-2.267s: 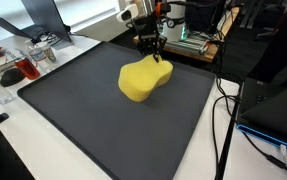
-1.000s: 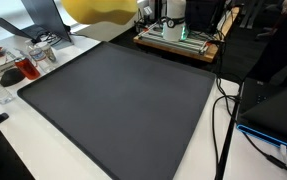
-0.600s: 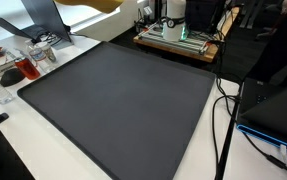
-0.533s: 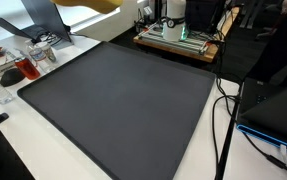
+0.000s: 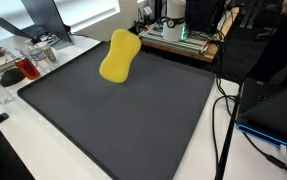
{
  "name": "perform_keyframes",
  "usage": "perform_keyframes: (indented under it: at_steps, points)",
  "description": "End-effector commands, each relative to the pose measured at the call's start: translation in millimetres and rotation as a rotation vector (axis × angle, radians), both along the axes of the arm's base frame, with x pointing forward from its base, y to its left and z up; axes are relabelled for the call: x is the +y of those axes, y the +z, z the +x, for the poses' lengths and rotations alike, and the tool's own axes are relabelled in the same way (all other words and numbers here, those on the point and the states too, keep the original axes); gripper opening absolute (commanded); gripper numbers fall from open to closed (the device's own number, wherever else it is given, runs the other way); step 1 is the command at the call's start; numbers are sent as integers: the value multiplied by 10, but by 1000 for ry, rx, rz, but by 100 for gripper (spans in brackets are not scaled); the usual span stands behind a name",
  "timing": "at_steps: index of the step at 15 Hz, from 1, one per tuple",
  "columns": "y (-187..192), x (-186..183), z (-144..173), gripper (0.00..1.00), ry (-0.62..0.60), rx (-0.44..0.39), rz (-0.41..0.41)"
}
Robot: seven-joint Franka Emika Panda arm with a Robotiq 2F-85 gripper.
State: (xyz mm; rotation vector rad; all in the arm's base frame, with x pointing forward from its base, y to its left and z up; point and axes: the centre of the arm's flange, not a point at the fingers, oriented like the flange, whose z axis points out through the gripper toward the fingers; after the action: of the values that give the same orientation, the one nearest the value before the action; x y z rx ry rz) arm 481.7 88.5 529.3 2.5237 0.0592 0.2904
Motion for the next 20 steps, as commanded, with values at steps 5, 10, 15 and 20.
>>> perform_keyframes:
  at_steps: [5, 10, 15, 20]
  points:
    - [-4, 37, 76, 100, -34, 6, -16]
    - [-98, 62, 14, 100, -130, 107, 64]
    - [-453, 184, -136, 100, -237, 279, 151]
    - [-922, 302, -135, 100, -292, 356, 168]
